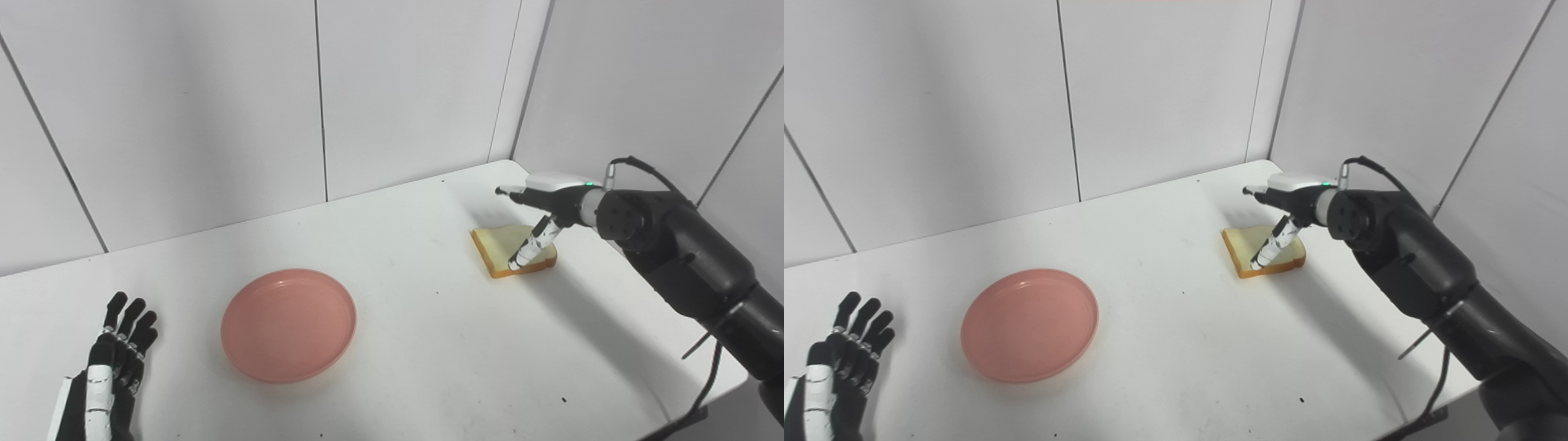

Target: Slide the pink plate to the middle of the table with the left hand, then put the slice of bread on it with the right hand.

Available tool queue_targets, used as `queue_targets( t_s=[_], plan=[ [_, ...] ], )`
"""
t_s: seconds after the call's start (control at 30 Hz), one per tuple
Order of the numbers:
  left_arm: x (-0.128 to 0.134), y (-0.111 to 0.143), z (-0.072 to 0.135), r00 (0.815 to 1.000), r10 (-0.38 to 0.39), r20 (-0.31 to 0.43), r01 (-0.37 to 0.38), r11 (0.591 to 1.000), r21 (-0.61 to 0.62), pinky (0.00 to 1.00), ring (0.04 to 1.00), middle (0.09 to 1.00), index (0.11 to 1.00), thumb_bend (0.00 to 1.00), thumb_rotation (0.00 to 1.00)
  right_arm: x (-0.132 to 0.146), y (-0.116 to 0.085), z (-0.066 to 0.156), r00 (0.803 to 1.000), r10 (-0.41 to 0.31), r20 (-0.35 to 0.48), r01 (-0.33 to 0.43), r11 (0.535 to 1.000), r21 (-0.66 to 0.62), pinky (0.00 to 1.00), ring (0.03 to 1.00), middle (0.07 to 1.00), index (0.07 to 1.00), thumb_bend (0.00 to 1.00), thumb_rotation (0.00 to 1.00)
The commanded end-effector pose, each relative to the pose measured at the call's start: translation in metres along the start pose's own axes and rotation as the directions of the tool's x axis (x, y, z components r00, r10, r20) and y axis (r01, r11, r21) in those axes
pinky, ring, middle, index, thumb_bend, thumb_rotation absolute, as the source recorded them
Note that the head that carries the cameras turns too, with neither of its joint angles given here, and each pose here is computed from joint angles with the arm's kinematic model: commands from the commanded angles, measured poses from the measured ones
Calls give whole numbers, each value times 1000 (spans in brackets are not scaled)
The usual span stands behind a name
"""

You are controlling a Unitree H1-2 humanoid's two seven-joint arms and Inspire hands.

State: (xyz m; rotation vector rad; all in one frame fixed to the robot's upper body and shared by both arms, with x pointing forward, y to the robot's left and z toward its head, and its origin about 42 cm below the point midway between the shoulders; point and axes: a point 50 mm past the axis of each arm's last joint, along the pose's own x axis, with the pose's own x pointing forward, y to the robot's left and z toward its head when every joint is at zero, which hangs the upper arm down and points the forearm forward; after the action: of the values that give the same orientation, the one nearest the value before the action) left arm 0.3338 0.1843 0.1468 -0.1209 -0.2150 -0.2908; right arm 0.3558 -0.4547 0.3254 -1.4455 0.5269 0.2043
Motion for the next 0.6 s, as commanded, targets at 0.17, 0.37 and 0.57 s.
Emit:
queue_targets(
  t_s=[0.17,0.37,0.57],
  plan=[
    [3,1,18,998,-14,55,14,1000,3,941,937,957,942,703,927,4,-24,-3,996,-88,-21,85,989,-122,770,954,1000,1000,1000,456],
    [0,0,20,999,-21,47,21,1000,11,956,950,970,959,713,938,23,-19,0,997,-67,-43,59,983,-173,877,1000,1000,1000,1000,428],
    [-1,-1,22,999,-12,45,12,1000,4,941,946,967,957,714,917,32,-20,2,996,-76,-46,66,978,-196,925,1000,1000,1000,1000,436]
  ],
)
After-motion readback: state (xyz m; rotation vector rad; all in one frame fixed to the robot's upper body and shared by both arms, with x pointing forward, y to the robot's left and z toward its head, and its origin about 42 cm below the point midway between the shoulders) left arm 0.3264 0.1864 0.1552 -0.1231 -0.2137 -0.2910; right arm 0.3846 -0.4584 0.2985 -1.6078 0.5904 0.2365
